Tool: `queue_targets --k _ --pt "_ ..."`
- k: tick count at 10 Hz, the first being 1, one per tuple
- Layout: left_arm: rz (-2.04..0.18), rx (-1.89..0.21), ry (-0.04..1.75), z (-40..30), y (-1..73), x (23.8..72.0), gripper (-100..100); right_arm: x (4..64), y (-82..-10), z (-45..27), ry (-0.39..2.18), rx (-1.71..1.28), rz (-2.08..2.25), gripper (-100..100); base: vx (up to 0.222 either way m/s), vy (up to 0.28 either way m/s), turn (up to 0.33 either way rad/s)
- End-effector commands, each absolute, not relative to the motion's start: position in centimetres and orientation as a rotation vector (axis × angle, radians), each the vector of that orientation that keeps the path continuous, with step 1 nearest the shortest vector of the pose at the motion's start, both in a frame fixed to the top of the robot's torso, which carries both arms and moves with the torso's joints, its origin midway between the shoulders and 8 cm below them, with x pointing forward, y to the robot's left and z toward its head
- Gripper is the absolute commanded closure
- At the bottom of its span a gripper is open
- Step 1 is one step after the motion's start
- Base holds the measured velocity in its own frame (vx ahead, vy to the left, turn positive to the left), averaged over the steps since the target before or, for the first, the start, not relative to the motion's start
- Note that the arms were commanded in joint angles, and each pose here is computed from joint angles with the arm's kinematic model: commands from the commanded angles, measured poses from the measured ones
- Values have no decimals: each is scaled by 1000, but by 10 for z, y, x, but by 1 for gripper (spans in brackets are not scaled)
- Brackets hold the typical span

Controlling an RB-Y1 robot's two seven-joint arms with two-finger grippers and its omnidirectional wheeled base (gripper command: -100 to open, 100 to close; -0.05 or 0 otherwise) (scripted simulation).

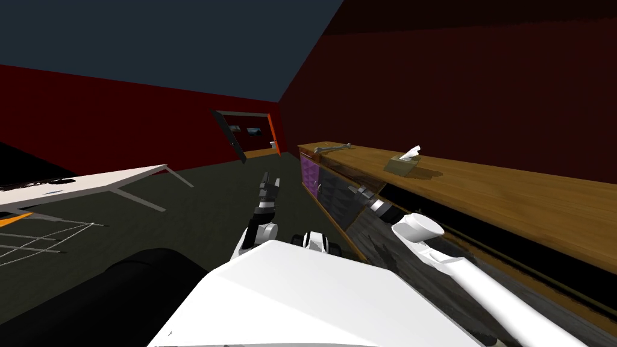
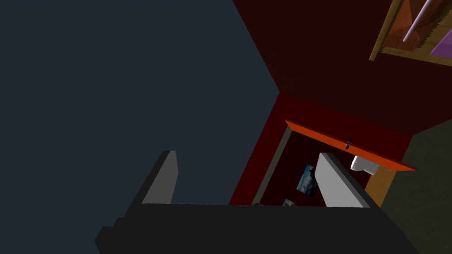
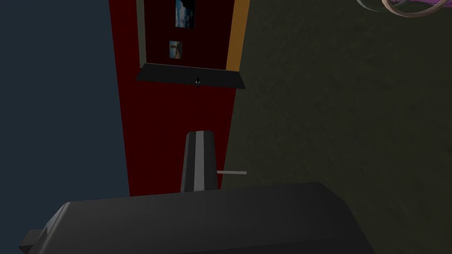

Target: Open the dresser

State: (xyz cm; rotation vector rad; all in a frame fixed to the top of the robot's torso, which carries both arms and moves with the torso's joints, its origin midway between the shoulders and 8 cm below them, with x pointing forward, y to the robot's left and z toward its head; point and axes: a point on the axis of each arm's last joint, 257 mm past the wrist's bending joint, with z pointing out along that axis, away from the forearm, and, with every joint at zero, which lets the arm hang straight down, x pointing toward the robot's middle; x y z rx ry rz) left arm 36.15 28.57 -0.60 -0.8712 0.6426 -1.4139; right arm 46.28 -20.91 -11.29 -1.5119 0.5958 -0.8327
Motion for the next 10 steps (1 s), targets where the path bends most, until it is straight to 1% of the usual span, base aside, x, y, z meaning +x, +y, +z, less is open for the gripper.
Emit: queue_targets --k 1,2,3,7,10 --pt "-1414 -871 643 -6 286 362 0 462 -207 -105 580 -1510 -837 100 -160 155 -43" --pt "-1414 -871 643 -6 286 362 0 461 -208 -107 584 -1510 -836 100 -75 73 -15" --pt "-1414 -871 643 -6 286 361 0 473 -225 -105 639 -1479 -878 -100 22 65 -130" --pt "-1413 -871 643 -6 286 361 0 493 -259 -101 744 -1416 -952 -100 94 112 -107" --pt "-1414 -871 643 -6 286 361 0 506 -288 -99 830 -1361 -1009 -100 38 107 -113"
